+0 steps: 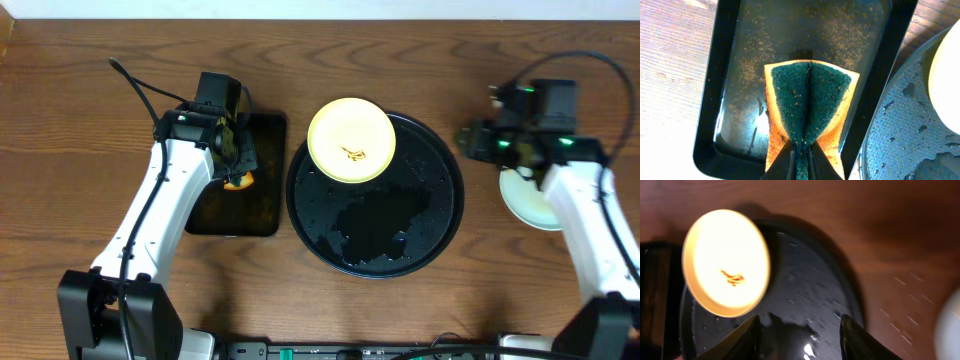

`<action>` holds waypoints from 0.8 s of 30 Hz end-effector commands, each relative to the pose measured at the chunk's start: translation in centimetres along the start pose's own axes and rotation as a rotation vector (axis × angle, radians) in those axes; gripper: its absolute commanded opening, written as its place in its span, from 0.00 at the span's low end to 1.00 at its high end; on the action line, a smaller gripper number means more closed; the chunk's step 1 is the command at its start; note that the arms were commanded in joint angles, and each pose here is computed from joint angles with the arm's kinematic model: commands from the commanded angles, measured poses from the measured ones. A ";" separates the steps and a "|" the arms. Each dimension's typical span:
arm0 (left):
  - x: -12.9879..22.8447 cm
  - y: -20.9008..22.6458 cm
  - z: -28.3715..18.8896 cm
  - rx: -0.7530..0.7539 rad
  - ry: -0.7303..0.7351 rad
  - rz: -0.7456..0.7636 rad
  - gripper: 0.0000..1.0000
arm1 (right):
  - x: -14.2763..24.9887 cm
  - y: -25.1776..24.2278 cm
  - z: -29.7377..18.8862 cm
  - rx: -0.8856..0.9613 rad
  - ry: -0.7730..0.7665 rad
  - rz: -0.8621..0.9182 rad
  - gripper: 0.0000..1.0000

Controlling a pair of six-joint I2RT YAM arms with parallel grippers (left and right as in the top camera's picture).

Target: Clean dirty plates on tray and stack at the side

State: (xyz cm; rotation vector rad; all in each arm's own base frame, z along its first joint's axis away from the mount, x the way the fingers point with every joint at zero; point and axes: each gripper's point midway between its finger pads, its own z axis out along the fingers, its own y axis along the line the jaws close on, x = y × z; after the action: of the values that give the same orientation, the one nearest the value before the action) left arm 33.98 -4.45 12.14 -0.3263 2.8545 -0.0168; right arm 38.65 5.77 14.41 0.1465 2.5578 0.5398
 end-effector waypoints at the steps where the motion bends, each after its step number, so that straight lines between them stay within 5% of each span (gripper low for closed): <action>1: 0.2 0.3 -0.3 -0.001 -0.005 0.006 0.08 | 0.3 2.5 3.0 -0.022 0.024 -0.098 0.49; 11: 0.2 0.3 -0.3 -0.001 -0.005 0.006 0.08 | 2.6 5.9 12.3 -0.040 0.063 -0.232 0.45; 16: 0.2 0.3 -0.3 -0.001 -0.005 0.006 0.08 | 3.3 5.2 15.1 0.003 0.065 -0.159 0.42; 24: 0.2 0.3 -0.3 -0.001 -0.005 0.006 0.08 | 6.0 3.8 15.6 0.043 0.169 -0.104 0.01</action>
State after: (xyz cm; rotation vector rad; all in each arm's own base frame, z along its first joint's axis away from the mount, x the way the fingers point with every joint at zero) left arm 33.94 -4.45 12.11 -0.3263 2.8561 -0.0167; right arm 41.64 15.84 0.86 -0.0375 2.7059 0.4859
